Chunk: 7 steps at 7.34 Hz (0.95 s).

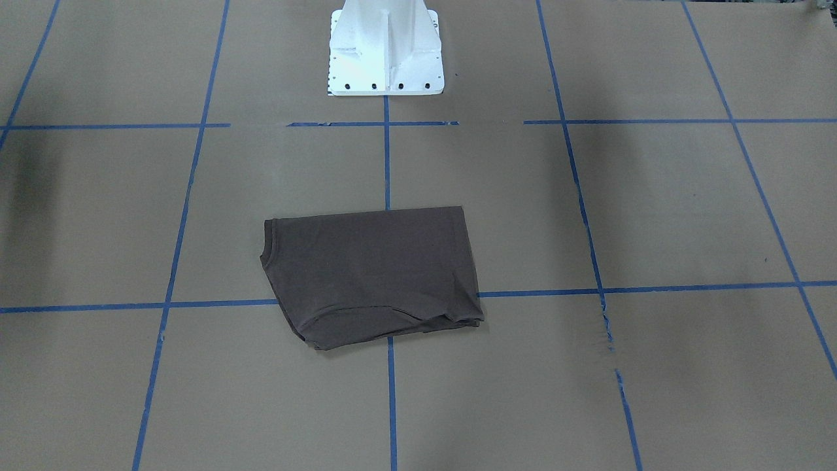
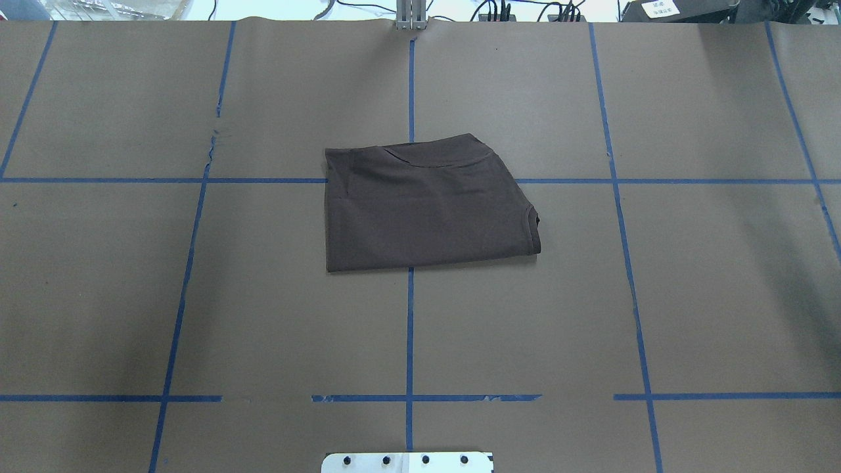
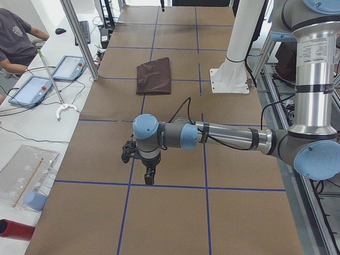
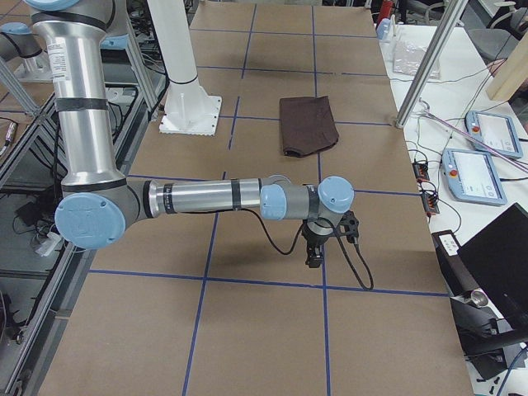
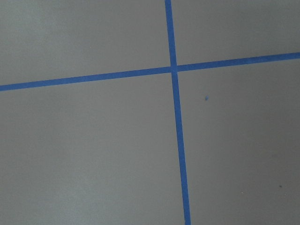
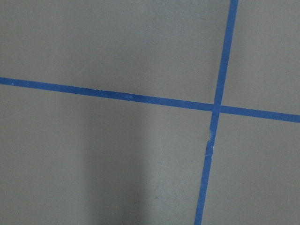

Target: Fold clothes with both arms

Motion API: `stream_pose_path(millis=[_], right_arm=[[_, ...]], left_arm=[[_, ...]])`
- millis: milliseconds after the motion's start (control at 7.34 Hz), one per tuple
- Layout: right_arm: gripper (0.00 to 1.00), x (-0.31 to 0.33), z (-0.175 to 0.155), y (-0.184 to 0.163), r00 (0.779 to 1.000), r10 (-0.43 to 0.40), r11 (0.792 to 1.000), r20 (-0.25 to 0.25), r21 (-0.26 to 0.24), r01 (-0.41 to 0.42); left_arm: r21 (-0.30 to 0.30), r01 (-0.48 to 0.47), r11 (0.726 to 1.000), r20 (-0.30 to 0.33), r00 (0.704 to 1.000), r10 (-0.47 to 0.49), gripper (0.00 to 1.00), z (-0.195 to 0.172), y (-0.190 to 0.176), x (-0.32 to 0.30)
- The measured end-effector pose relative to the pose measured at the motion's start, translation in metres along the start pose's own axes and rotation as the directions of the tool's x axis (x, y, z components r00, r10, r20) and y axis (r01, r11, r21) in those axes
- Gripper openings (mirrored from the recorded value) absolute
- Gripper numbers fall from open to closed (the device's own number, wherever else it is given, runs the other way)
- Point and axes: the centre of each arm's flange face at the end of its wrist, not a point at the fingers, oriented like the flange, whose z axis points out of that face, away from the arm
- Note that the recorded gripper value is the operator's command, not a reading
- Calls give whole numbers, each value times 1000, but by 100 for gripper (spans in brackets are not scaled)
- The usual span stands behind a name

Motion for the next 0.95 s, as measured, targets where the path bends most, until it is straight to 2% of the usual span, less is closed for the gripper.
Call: stream_pose_path(millis=[273,954], right_arm=[[100,2,-2,0,999,-7,1000,-38,3,7],[100,2,-3,2,999,-21,999,-47,24,22]], left_arm=[[0,2,1000,-32,999,-2,100,0,0,3],[-2,10,1000,-62,998,-10,100,-1,2,6]])
